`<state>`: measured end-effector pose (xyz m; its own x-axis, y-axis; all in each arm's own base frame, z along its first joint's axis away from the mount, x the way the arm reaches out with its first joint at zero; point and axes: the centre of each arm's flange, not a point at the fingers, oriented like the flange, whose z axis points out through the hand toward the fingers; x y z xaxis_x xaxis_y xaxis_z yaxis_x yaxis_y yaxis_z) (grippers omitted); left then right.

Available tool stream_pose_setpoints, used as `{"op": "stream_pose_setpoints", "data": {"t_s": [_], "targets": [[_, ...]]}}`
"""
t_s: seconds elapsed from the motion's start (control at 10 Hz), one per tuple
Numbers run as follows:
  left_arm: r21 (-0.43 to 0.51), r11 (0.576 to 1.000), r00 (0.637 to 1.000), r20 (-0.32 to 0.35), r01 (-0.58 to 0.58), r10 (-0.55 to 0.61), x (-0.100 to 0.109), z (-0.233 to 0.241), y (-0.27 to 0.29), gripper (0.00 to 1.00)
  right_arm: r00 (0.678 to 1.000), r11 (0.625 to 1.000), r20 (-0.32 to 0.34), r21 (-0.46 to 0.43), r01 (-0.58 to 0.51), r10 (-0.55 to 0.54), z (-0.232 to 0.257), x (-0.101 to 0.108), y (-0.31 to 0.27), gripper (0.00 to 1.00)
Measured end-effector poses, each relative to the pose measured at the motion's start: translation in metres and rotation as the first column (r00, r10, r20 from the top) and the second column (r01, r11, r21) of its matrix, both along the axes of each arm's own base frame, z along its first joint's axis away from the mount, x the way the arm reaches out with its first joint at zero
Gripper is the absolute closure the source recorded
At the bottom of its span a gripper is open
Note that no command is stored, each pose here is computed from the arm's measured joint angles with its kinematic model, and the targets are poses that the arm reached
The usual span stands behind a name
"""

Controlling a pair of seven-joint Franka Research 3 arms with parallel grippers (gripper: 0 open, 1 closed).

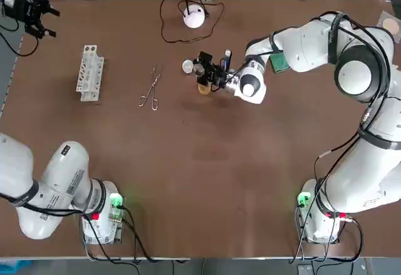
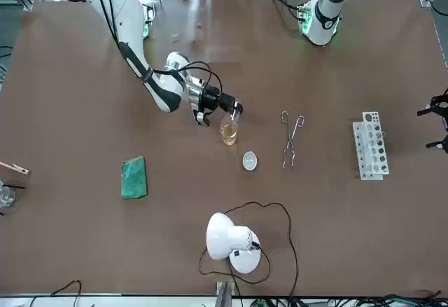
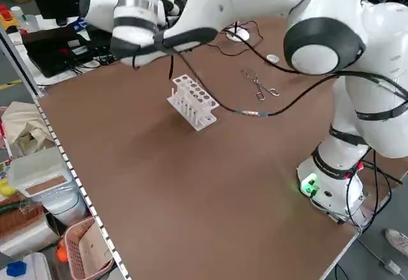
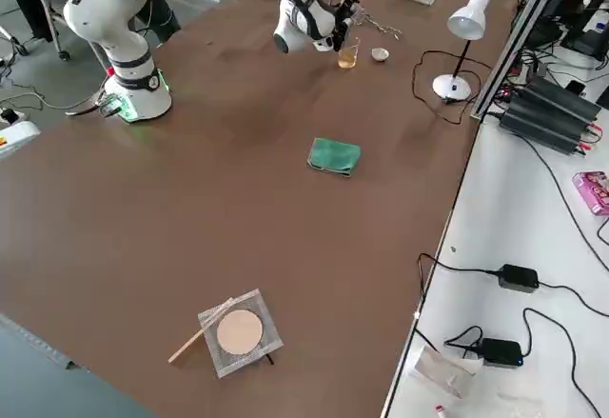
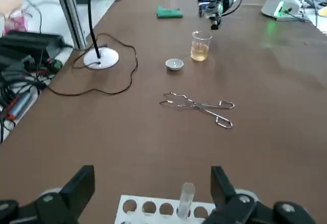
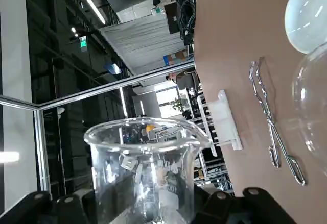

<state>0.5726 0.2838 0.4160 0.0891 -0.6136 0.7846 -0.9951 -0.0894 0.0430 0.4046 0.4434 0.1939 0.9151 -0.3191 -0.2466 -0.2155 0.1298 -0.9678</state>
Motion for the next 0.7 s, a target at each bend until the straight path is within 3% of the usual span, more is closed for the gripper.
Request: {"op": "stream_pose_setpoints", "data": {"t_s": [0.2,0.3,0.5,0.7], "targets": [[0.113,0.991,0.987,-0.135,-0.068,0.083,0.017,0.036,-0.053,0.0,1.0,1.0,-0.016,0.006,-0.001,0.001,0.0,0.0,0.0,0.61],[0.166,0.982,0.978,-0.169,-0.091,0.119,0.024,0.052,-0.079,0.0,1.0,1.0,-0.027,0.01,-0.001,0.001,0.0,0.0,0.0,0.61],[0.3,0.943,0.964,-0.172,-0.145,0.203,0.035,0.082,-0.123,0.0,0.998,1.0,-0.062,0.023,-0.002,0.003,0.0,0.0,0.0,0.61],[0.431,0.878,0.935,-0.174,-0.21,0.309,0.039,0.101,-0.158,0.0,0.992,0.999,-0.122,0.045,-0.002,0.008,0.0,0.001,0.0,0.61]]}}
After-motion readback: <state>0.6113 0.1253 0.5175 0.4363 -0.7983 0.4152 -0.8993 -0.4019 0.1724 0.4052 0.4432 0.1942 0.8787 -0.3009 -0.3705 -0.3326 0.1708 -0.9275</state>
